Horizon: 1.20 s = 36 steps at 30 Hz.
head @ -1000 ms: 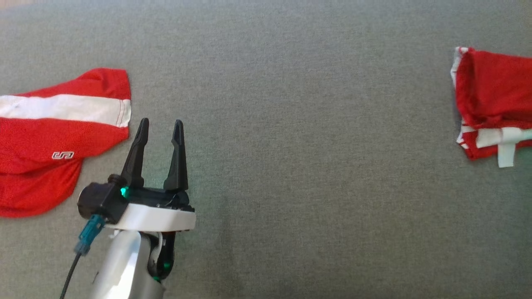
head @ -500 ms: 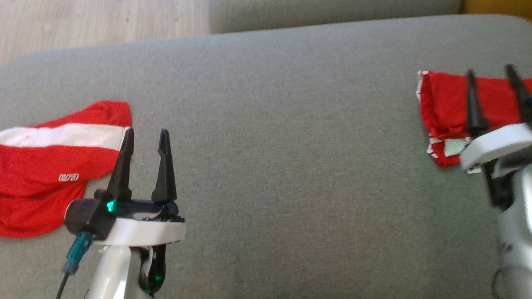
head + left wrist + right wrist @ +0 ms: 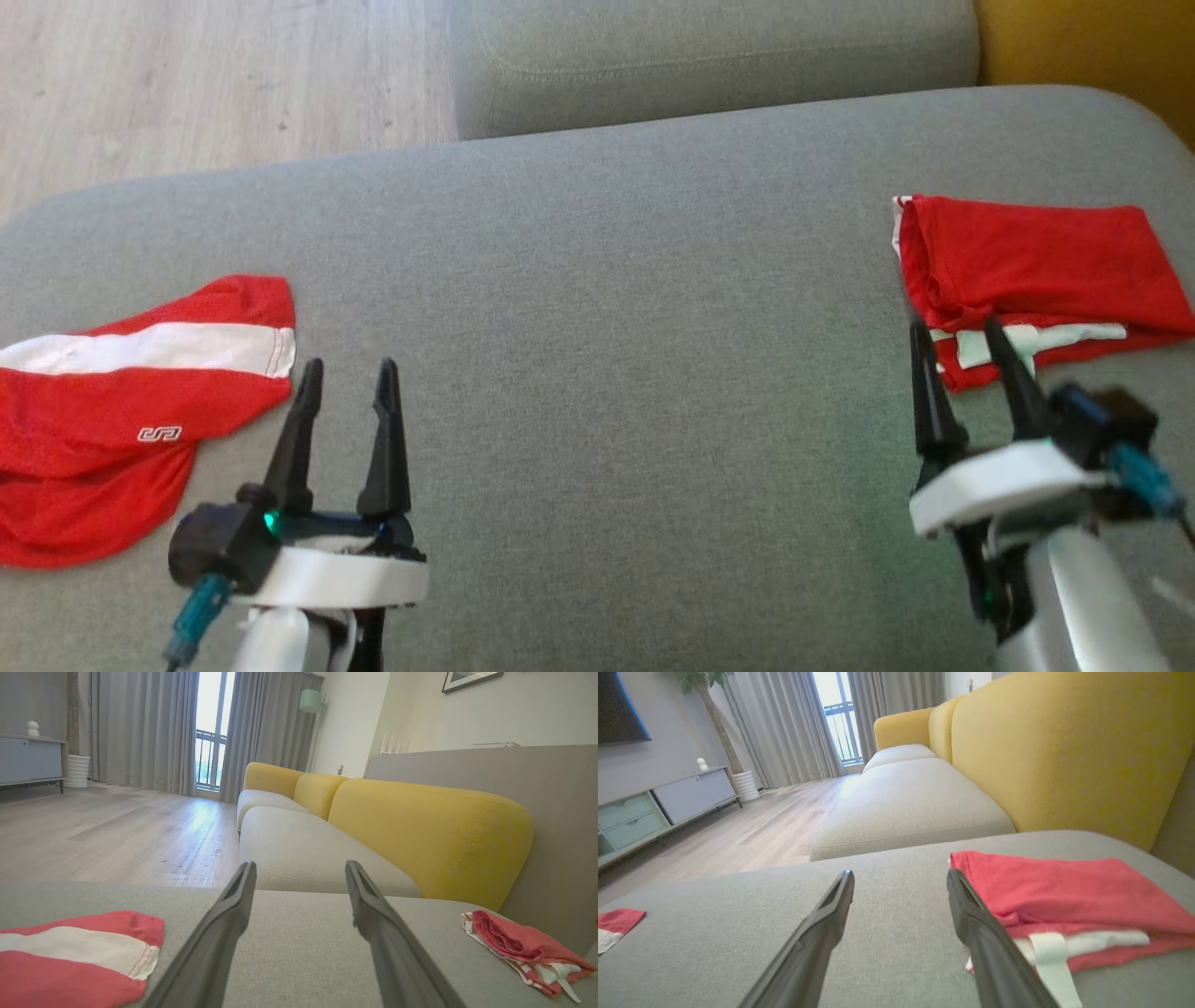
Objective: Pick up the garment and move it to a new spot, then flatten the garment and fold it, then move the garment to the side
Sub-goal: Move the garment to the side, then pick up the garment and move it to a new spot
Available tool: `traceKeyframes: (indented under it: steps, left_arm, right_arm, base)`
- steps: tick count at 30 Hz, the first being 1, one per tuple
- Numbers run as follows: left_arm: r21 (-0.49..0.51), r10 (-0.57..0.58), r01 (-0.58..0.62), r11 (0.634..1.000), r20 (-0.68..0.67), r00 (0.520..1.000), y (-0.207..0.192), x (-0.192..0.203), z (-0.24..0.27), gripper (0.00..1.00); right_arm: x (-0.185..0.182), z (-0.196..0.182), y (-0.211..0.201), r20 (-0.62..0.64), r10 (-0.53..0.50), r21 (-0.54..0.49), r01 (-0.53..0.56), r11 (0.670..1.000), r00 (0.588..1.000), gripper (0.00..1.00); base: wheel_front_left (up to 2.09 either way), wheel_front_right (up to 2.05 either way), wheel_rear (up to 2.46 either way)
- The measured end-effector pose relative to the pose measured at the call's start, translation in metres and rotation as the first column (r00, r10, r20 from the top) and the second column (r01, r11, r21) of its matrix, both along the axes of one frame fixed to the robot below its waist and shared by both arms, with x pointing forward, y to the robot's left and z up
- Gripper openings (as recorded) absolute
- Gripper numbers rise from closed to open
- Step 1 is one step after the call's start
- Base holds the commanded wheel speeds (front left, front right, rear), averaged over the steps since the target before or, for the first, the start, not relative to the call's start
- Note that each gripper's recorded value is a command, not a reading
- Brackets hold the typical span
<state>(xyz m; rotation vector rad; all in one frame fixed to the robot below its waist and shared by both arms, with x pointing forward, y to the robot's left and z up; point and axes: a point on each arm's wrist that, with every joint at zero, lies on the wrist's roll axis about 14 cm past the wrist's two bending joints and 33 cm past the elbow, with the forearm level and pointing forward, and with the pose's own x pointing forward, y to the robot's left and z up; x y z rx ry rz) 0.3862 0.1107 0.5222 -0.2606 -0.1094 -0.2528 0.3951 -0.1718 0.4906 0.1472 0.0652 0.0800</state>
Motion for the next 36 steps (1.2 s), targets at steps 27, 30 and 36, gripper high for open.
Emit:
traceKeyframes:
  steps: [27,30,36]
  left_arm:
    - [-0.007,0.009,-0.01,1.0,-0.049,0.999,0.003,-0.015,-0.015,1.0]
    - [-0.006,0.033,-0.034,0.999,-0.053,0.998,0.011,-0.017,-0.016,1.0]
    - [0.001,0.125,-0.125,0.992,-0.056,0.991,0.042,-0.025,-0.017,1.0]
  right_arm:
    - [-0.018,-0.026,0.018,-0.021,0.028,0.074,-0.026,0.997,0.999,1.0]
    - [-0.015,-0.026,0.028,-0.022,0.059,0.069,-0.057,0.996,0.998,1.0]
    - [-0.008,-0.025,0.063,-0.017,0.16,0.077,-0.159,0.984,0.987,1.0]
  base:
    - [0.0,0.0,0.0]
    - [0.0,0.0,0.0]
    - [0.0,0.0,0.0]
